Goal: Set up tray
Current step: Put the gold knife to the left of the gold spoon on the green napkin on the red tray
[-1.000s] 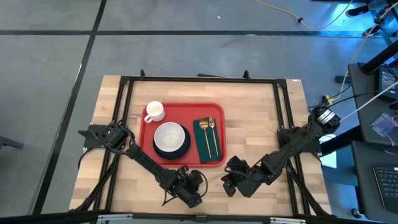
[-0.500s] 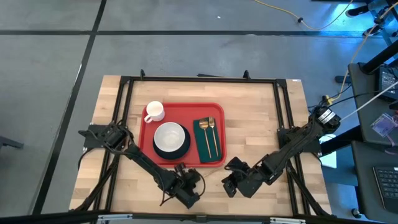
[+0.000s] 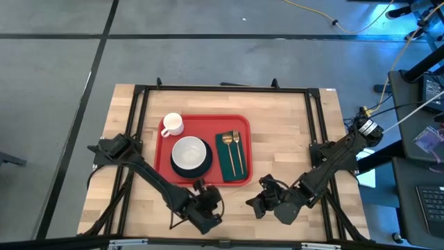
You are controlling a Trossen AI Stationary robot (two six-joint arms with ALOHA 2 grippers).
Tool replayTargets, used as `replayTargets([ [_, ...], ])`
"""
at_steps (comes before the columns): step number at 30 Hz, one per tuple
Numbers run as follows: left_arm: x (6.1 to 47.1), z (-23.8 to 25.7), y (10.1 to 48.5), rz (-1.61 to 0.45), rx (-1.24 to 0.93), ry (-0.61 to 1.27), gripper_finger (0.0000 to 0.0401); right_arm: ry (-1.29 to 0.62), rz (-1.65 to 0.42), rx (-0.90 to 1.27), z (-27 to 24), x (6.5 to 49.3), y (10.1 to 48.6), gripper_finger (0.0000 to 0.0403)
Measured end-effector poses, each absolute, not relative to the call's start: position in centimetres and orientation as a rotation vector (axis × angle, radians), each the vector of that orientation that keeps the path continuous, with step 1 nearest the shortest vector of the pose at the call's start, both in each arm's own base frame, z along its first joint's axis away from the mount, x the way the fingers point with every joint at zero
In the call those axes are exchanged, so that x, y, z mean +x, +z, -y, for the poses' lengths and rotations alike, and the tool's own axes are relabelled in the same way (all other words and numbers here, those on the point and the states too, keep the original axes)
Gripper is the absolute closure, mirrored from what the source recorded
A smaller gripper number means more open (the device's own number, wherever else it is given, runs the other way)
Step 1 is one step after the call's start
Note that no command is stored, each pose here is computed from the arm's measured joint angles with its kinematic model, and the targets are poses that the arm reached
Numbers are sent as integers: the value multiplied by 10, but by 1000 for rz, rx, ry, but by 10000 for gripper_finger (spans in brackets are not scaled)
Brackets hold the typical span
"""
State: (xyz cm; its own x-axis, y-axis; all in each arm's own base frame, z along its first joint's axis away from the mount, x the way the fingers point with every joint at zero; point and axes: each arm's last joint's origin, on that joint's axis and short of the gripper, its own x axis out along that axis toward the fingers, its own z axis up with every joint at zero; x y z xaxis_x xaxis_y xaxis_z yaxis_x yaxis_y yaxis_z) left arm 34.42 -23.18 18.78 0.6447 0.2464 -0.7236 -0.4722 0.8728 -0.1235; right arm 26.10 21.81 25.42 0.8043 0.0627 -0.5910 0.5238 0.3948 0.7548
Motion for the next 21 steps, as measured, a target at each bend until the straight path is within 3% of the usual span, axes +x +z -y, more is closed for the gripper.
replayTargets([
  [6,333,228,218,-664,-290,459,398,-339,-552,1129,-217,262,255,385],
  [14,321,210,234,-516,-426,674,398,-338,-469,1099,-210,256,270,385],
  [21,323,205,238,-312,-430,780,398,-506,-224,970,-198,252,275,385],
])
